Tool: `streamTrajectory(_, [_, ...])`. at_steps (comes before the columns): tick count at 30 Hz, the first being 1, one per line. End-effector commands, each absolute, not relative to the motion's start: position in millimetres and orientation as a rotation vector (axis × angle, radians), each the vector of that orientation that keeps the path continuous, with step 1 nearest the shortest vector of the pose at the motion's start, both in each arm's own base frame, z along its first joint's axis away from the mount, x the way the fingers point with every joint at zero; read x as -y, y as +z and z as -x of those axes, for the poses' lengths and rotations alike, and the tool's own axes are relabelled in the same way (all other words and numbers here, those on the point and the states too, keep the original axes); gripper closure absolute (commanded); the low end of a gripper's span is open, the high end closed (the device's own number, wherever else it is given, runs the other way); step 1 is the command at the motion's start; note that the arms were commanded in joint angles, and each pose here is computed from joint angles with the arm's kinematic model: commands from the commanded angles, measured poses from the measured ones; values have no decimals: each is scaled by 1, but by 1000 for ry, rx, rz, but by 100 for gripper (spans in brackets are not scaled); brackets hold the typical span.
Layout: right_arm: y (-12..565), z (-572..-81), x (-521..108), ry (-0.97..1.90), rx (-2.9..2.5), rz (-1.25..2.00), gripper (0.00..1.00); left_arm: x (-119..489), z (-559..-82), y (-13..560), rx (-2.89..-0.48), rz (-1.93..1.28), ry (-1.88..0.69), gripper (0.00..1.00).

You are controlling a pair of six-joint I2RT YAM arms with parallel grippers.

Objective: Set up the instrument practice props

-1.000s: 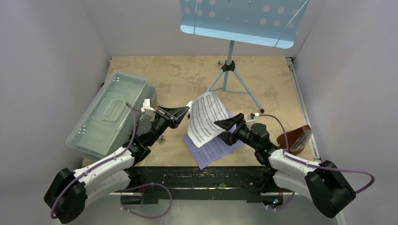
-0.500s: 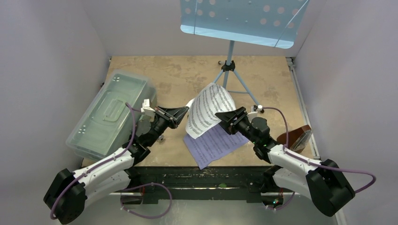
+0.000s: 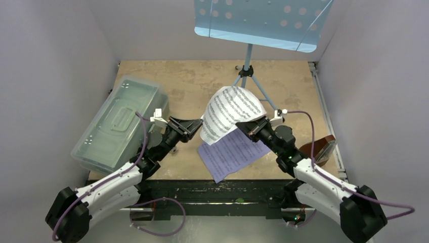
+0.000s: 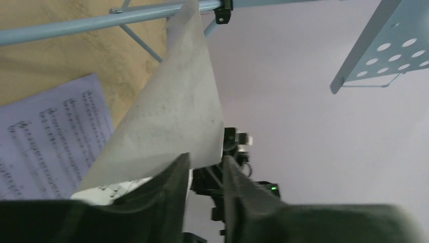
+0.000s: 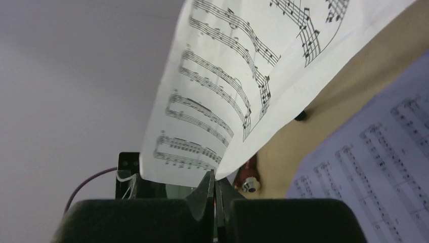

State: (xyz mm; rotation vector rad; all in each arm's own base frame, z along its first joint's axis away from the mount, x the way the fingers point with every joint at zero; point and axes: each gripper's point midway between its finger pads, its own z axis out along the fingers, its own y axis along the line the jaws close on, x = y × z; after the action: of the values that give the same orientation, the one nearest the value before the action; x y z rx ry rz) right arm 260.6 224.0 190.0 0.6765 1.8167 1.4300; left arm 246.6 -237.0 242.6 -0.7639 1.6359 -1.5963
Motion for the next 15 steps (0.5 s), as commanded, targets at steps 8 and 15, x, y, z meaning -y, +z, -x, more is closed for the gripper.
streamTrajectory(8, [303, -234, -191, 929, -1587, 142, 100, 191, -243, 189, -1850, 654, -1100, 12])
streamTrajectory(15, [330, -196, -216, 890, -1569, 711, 100, 196, -255, 234, -1954, 200, -800, 8])
